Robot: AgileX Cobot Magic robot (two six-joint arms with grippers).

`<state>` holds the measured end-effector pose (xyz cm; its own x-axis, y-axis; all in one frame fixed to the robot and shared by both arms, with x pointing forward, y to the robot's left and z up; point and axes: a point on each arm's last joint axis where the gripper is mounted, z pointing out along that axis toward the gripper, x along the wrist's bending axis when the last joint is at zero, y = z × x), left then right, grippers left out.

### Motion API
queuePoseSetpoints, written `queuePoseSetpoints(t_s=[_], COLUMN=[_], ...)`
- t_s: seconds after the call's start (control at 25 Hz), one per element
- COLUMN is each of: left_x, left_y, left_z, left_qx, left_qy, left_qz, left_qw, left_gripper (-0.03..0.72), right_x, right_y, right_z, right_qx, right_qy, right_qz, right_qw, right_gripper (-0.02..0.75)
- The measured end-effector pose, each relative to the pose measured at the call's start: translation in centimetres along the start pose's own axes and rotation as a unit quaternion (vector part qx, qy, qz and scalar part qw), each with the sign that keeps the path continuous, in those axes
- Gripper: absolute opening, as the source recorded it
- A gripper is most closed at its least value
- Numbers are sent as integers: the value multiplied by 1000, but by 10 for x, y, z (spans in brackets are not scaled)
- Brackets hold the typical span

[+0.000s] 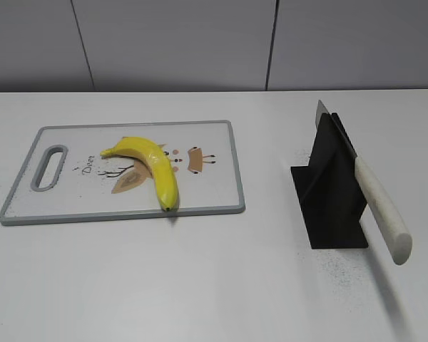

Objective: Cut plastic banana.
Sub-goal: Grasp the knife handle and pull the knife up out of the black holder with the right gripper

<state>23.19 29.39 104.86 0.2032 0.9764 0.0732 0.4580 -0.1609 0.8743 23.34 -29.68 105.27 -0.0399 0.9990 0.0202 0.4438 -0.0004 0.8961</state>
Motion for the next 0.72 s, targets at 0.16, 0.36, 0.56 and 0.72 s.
queuePoseSetpoints(t_s=[0.16,0.36,0.56,0.72], left_x=[0,0,0,0], left_y=[0,0,0,0], left_z=[0,0,0,0], left_qx=[0,0,0,0], left_qy=[0,0,0,0], left_qz=[0,0,0,0], left_qw=[1000,1000,1000,1000], left_gripper=[544,544,544,544], right_x=[0,0,0,0], right_y=[0,0,0,0], right_z=[0,0,0,0], right_qx=[0,0,0,0], right_qy=[0,0,0,0], right_qz=[0,0,0,0], right_qw=[1000,1000,1000,1000], right_gripper=[512,512,512,512])
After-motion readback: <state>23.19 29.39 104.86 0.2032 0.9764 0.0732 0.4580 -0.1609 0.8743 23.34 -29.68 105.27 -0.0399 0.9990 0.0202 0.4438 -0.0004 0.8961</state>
